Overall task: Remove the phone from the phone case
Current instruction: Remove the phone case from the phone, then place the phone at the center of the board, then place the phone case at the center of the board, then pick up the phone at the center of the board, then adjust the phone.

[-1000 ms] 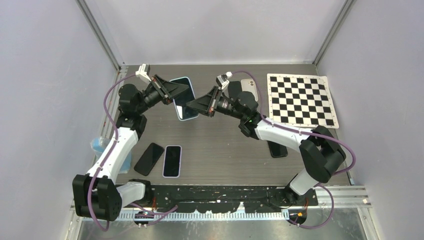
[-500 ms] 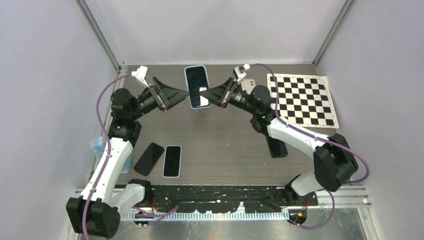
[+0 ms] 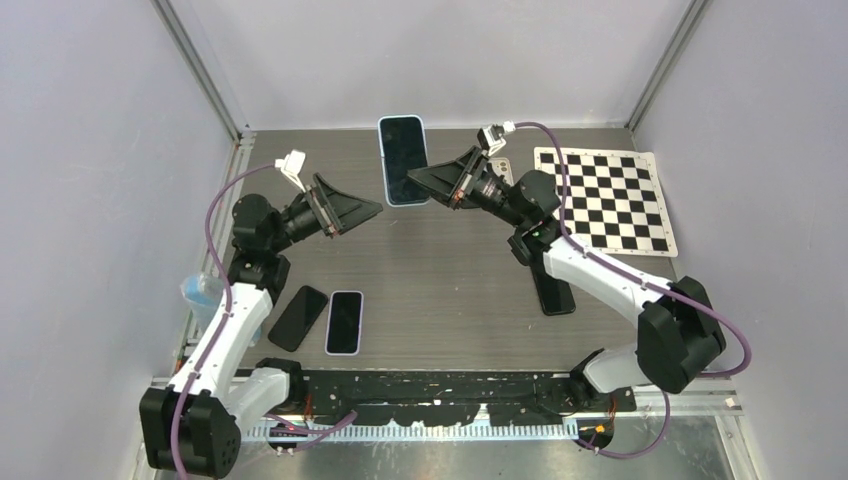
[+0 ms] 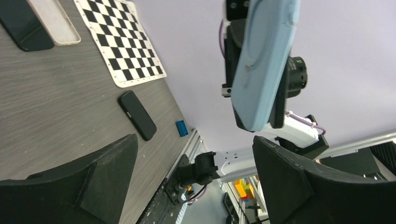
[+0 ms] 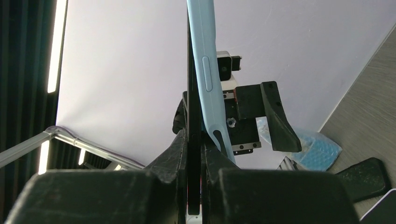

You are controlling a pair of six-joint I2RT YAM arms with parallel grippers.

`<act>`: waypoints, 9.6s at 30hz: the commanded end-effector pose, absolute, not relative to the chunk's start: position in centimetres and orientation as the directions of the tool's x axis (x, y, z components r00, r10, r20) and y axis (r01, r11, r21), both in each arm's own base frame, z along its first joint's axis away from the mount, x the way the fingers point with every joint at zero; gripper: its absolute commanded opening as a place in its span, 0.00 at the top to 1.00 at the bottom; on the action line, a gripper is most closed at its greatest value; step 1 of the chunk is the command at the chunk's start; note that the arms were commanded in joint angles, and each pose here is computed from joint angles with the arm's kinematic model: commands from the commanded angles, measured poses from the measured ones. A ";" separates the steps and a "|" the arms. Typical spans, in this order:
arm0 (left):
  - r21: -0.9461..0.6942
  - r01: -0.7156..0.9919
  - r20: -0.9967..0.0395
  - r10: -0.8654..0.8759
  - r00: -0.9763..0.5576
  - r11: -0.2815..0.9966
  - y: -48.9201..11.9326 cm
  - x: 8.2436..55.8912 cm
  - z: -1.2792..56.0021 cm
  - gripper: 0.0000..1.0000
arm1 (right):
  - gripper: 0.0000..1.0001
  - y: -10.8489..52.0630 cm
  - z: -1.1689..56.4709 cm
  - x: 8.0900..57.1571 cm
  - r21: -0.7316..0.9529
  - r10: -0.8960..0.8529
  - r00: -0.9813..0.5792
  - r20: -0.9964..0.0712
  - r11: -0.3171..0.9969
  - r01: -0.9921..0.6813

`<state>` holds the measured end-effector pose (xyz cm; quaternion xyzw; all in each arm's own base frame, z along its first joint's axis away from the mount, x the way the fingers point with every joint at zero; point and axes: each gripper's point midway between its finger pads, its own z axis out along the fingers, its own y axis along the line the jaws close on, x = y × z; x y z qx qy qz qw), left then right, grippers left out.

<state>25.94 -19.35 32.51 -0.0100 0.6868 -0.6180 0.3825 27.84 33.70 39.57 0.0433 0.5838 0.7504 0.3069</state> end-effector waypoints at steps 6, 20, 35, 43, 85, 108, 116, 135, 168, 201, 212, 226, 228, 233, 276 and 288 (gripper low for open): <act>-0.750 0.618 -0.654 -0.406 -0.638 0.238 -19.8 24.8 34.7 0.02 | 0.99 33.5 41.6 27.8 0.879 0.527 -0.817 -0.234 -0.244 -0.409; -0.829 0.481 -0.558 -0.460 -0.690 0.285 -19.4 27.2 33.7 0.40 | 0.99 34.6 39.5 29.0 0.900 0.506 -0.841 -0.192 -0.252 -0.357; -0.881 0.395 -0.473 -0.516 -0.714 0.260 -19.3 28.9 32.7 0.52 | 0.99 35.4 39.5 28.4 0.881 0.455 -0.867 -0.203 -0.303 -0.365; -0.889 0.387 -0.458 -0.531 -0.713 0.247 -19.5 30.6 32.5 0.49 | 0.99 36.8 37.5 28.7 0.909 0.430 -0.881 -0.197 -0.258 -0.329; -0.749 0.011 -0.498 -0.551 -0.670 0.663 -17.1 47.5 10.7 1.00 | 0.99 29.4 25.6 39.5 0.928 0.583 -0.748 -0.318 0.353 -0.119; -0.690 -0.136 -0.407 -0.537 -0.739 0.711 -21.2 50.5 3.0 0.95 | 0.98 28.9 7.4 49.1 0.824 0.434 -0.894 -0.111 0.544 0.162; -0.620 -0.155 -0.364 -0.456 -0.812 0.769 -20.3 48.7 1.5 0.92 | 0.96 26.7 3.4 48.4 0.752 0.348 -0.931 -0.108 0.641 0.152; -0.610 -0.151 -0.321 -0.416 -0.851 0.778 -20.3 47.5 1.7 0.53 | 0.75 27.1 0.3 46.6 0.699 0.284 -0.957 -0.058 0.696 0.164; -0.331 -0.178 -0.479 -0.327 -0.814 0.927 -12.2 37.2 11.3 0.11 | 0.17 25.3 11.1 45.5 0.427 0.086 -0.865 -0.494 0.891 -0.156; -0.354 -0.355 -0.330 -0.471 -0.818 0.865 -9.2 18.1 4.4 0.08 | 0.10 26.1 19.3 29.1 0.703 0.253 -0.822 -0.510 0.674 -0.229; -0.432 -0.251 -0.239 -0.379 -0.894 0.866 -12.9 17.7 3.3 0.09 | 0.11 26.9 18.8 29.0 0.728 0.241 -0.837 -0.491 0.642 -0.242; -0.066 -0.079 -0.341 -0.097 -0.935 0.995 -12.7 17.0 1.5 0.00 | 0.09 27.0 16.7 29.2 0.718 0.217 -0.853 -0.474 0.656 -0.232; -0.048 -0.066 -0.337 -0.078 -0.938 0.997 -12.9 17.0 1.2 0.00 | 0.09 27.0 16.5 29.3 0.717 0.218 -0.854 -0.473 0.658 -0.230; 0.070 -0.095 -0.292 -0.070 -0.954 0.993 -11.3 16.5 -0.2 0.00 | 0.09 26.6 16.2 29.3 0.717 0.228 -0.853 -0.469 0.662 -0.216; -0.624 -0.242 -0.324 -0.528 -0.785 0.743 -20.9 28.6 10.4 0.36 | 0.39 34.7 12.3 24.8 0.764 0.259 -0.867 -0.425 0.616 -0.190; -0.690 -0.196 -0.296 -0.519 -0.802 0.696 -22.3 29.0 11.2 0.36 | 0.51 38.8 11.1 25.8 0.742 0.217 -0.880 -0.422 0.641 -0.198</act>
